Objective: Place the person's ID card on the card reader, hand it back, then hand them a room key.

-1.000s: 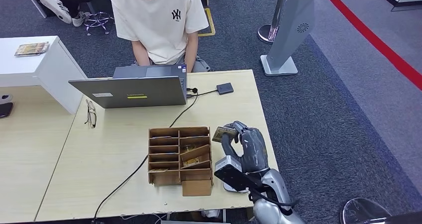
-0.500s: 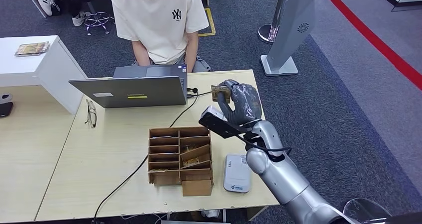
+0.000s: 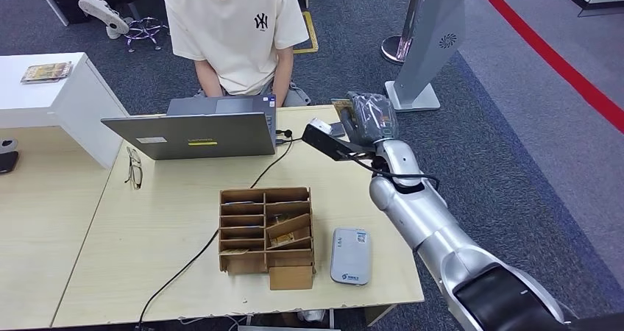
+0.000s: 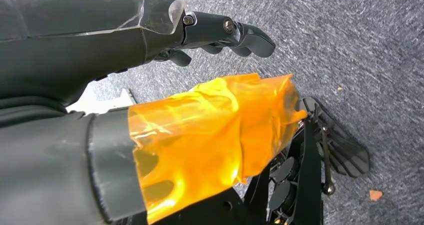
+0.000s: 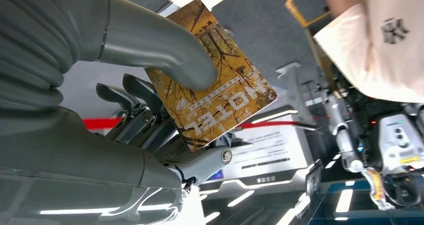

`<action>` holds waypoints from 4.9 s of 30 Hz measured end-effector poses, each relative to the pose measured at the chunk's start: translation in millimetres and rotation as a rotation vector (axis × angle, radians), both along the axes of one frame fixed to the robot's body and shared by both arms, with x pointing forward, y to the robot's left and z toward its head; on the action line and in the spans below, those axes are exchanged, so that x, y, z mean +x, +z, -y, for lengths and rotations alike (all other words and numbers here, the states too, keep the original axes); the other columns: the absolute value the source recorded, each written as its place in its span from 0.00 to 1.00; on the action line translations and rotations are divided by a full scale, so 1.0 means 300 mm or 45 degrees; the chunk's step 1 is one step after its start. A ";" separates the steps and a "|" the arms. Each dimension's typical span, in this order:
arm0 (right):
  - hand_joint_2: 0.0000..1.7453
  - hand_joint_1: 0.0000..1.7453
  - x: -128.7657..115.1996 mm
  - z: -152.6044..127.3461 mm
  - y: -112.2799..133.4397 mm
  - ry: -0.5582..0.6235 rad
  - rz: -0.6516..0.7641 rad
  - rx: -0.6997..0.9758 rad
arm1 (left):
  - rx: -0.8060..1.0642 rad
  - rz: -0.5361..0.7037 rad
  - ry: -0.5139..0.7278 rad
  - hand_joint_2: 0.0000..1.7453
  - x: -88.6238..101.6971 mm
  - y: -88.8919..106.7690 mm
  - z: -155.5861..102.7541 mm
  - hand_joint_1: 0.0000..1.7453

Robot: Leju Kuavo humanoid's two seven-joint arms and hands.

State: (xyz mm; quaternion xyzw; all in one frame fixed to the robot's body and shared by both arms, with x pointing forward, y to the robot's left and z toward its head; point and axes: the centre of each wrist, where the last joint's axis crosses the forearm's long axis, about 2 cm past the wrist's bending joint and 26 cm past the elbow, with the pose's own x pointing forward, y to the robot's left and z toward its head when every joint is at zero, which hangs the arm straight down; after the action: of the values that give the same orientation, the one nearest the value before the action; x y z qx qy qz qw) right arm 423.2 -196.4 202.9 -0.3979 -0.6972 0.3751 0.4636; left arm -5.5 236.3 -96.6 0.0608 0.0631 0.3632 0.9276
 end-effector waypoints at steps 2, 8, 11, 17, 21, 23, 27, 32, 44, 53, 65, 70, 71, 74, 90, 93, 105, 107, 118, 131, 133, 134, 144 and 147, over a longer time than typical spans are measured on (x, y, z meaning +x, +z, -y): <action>1.00 1.00 0.015 0.008 0.004 -0.027 -0.001 -0.043 | 0.003 -0.005 -0.001 0.00 -0.003 -0.001 -0.004 0.00; 1.00 1.00 0.046 0.022 0.012 -0.071 -0.010 -0.118 | 0.001 -0.014 0.006 0.00 -0.005 -0.004 -0.009 0.00; 1.00 1.00 0.050 0.021 0.013 -0.072 -0.012 -0.123 | -0.001 -0.019 0.009 0.00 -0.008 -0.005 -0.010 0.00; 1.00 1.00 0.051 0.007 0.021 -0.046 0.002 -0.054 | 0.003 -0.024 0.007 0.00 -0.015 -0.007 -0.010 0.00; 1.00 1.00 0.052 -0.005 0.028 -0.014 -0.002 0.030 | -0.002 -0.023 0.005 0.00 -0.017 -0.008 -0.008 0.00; 1.00 1.00 0.052 -0.012 0.032 0.017 -0.023 0.122 | -0.002 -0.020 0.007 0.00 -0.019 -0.009 -0.008 0.00; 1.00 1.00 0.054 -0.030 0.041 0.097 -0.114 0.403 | 0.001 -0.011 0.016 0.00 -0.020 -0.010 -0.004 0.00; 1.00 1.00 0.055 -0.039 0.045 0.115 -0.135 0.531 | -0.001 -0.006 0.024 0.00 -0.025 -0.011 -0.001 0.00; 1.00 1.00 0.050 -0.060 0.030 0.123 -0.184 0.571 | -0.013 -0.005 0.026 0.00 -0.031 -0.013 -0.003 0.00; 1.00 0.83 0.046 -0.070 0.019 0.110 -0.190 0.527 | -0.008 0.004 0.031 0.00 -0.029 -0.014 -0.007 0.00; 1.00 0.00 0.025 -0.095 -0.032 0.091 -0.245 0.372 | -0.009 0.001 0.045 0.00 -0.023 -0.015 -0.009 0.00; 1.00 0.00 0.018 -0.098 -0.051 0.088 -0.266 0.341 | -0.008 0.002 0.047 0.00 -0.019 -0.015 -0.010 0.00; 1.00 0.00 0.016 -0.098 -0.055 0.089 -0.270 0.336 | -0.009 0.001 0.048 0.00 -0.019 -0.016 -0.010 0.00; 1.00 0.00 0.010 -0.100 -0.067 0.094 -0.275 0.326 | -0.012 0.000 0.056 0.00 -0.017 -0.016 -0.008 0.00; 1.00 0.00 -0.188 -0.148 -0.093 0.387 -0.085 0.977 | 0.005 0.050 0.175 0.00 -0.020 -0.022 0.040 0.00; 1.00 0.00 -0.262 -0.154 -0.082 0.444 0.001 1.102 | 0.004 0.057 0.208 0.00 -0.021 -0.023 0.054 0.00; 1.00 0.00 -0.533 -0.171 -0.081 0.582 0.140 1.347 | 0.000 0.052 0.317 0.00 -0.023 -0.024 0.097 0.00; 1.00 0.00 -0.564 -0.177 -0.091 0.597 0.125 1.363 | 0.000 0.048 0.332 0.00 -0.024 -0.024 0.101 0.00; 1.00 0.00 -0.685 -0.228 -0.145 0.646 0.023 1.261 | 0.000 0.021 0.393 0.00 -0.022 -0.024 0.115 0.00; 1.00 0.99 -0.737 -0.270 -0.185 0.684 -0.027 1.139 | -0.001 0.001 0.418 0.00 -0.021 -0.024 0.118 0.00; 1.00 0.90 -0.742 -0.273 -0.189 0.682 -0.024 1.108 | -0.001 -0.003 0.420 0.00 -0.021 -0.024 0.118 0.00; 1.00 0.72 -0.744 -0.274 -0.190 0.678 -0.022 1.094 | -0.002 -0.004 0.420 0.00 -0.021 -0.024 0.118 0.00; 1.00 0.04 -0.758 -0.281 -0.199 0.585 0.046 0.875 | -0.012 -0.028 0.427 0.00 -0.016 -0.023 0.118 0.00; 1.00 0.06 -0.761 -0.279 -0.207 0.538 0.092 0.758 | -0.015 -0.037 0.429 0.00 -0.013 -0.023 0.118 0.00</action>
State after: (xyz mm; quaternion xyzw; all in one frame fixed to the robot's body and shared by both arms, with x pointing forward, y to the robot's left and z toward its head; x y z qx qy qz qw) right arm 194.9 -112.8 140.9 -0.1059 -0.8586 0.2290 0.4463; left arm -9.5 200.9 -103.6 0.0491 0.0879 0.5123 0.8529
